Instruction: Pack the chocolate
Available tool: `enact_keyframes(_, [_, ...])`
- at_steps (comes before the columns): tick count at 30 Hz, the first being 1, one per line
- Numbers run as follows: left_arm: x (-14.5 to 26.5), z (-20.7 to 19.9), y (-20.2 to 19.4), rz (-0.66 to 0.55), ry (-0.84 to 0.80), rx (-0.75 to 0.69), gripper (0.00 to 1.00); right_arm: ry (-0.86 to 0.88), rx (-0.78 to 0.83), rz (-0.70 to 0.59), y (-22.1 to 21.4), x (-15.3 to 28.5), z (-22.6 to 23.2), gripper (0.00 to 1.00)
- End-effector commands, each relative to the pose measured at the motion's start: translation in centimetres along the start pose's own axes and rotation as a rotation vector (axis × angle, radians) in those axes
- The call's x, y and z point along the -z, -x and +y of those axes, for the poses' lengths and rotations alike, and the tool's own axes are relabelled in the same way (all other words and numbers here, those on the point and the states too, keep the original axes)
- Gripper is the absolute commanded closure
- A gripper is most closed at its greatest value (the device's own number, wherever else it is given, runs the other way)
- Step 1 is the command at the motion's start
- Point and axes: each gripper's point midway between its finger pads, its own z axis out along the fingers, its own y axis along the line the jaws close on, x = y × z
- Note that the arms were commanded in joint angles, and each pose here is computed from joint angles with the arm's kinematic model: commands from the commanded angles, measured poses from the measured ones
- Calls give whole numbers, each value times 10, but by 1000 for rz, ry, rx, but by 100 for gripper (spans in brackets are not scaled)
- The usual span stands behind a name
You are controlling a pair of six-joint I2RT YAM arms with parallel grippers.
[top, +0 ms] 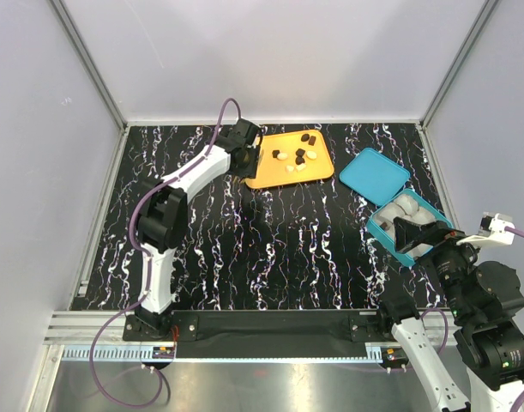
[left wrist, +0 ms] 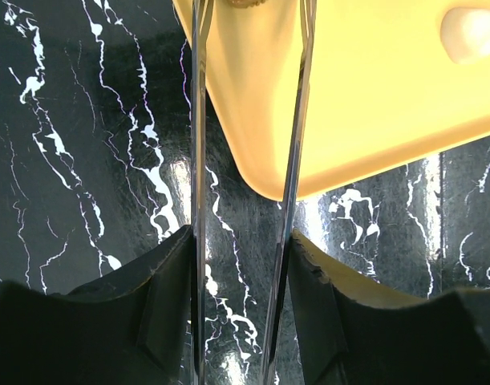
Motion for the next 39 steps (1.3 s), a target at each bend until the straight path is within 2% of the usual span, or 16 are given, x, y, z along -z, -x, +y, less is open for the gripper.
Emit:
enact_keyframes(1, [5,1,29,-82,0,2,50,2,15,-28,7,1,0,0])
enact_keyframes(16, [22,-3,33,-94,-31,7,60,9,15,-34,9,4,1,0])
enact_keyframes(29, [61,-12,42,-143,-90,-4,66,30,7,-18,8,1,7,0])
enact_keyframes(34, [94,-40,45,-180,-192,-9,67,33,9,-21,12,0,10,0])
enact_keyframes(39, [137,-96,41,-225,-334,-70,67,23,15,-45,22,2,10,0])
